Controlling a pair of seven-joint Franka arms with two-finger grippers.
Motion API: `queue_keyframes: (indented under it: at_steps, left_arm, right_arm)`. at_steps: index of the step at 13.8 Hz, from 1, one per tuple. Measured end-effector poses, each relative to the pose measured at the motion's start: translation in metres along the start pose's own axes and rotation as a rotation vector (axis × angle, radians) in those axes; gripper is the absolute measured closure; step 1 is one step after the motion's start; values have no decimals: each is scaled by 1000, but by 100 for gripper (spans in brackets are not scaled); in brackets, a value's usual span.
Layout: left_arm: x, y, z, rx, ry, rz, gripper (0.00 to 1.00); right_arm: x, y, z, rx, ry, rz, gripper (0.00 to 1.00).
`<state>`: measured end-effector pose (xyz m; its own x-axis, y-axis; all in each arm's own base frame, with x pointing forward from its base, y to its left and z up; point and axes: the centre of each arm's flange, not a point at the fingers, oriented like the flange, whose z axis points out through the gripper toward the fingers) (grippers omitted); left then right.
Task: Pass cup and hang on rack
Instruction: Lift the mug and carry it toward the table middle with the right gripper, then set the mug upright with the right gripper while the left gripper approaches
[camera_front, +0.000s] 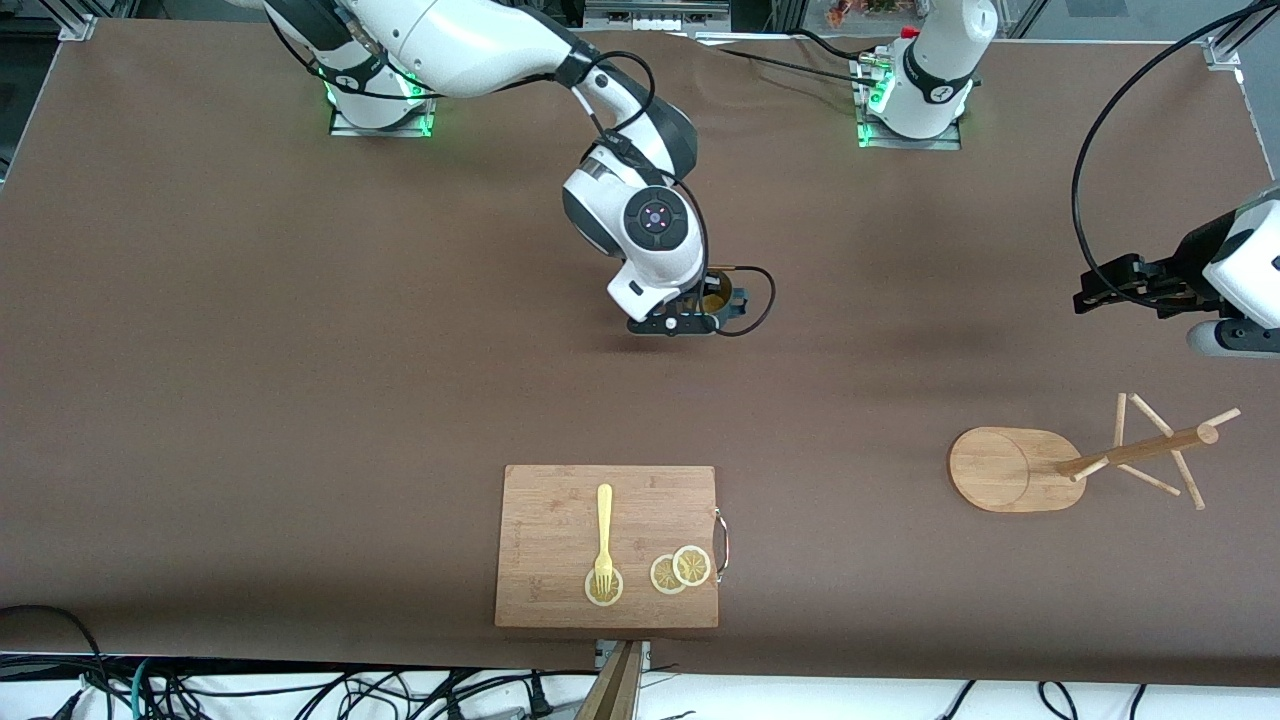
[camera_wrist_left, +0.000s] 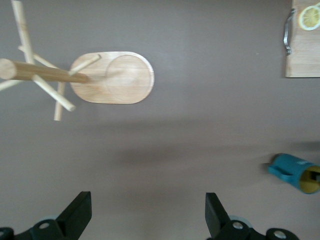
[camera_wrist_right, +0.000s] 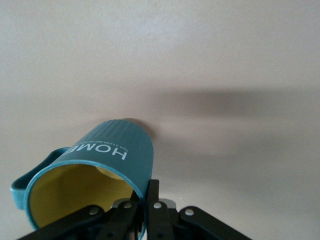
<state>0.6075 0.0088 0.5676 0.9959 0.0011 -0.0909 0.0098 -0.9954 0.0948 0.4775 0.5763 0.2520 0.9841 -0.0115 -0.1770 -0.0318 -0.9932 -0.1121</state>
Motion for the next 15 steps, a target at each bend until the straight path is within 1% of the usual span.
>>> queue_keyframes:
  at_steps: [2, 4, 7, 9, 10, 11, 12, 14, 15]
  left_arm:
    - [2, 0, 5, -16, -11, 1, 0]
    - [3, -1, 8, -19, -20, 53, 0]
    - [3, -11, 14, -25, -39, 211, 0]
    - [5, -9, 27, -42, -64, 327, 0]
    - [7, -5, 37, -65, -79, 391, 0]
    - [8, -1, 50, -96, -97, 453, 0]
    - [9, 3, 65, -126, -117, 511, 0]
    - [12, 14, 98, -167, -158, 629, 0]
    - [13, 25, 114, -179, -165, 694, 0]
  right_arm:
    - [-3, -3, 4, -7, 3, -4, 95]
    - [-4, -3, 8, -19, 14, 3, 95]
    - [-5, -6, 15, -27, 28, 14, 95]
    - [-5, -6, 16, -26, 30, 21, 95]
    - [-4, -6, 15, -26, 31, 22, 95]
    - [-3, -5, 15, -26, 33, 25, 93]
    - [-1, -3, 15, -27, 36, 31, 92]
    - [2, -2, 13, -25, 42, 68, 75]
    - [3, -3, 11, -22, 45, 82, 64]
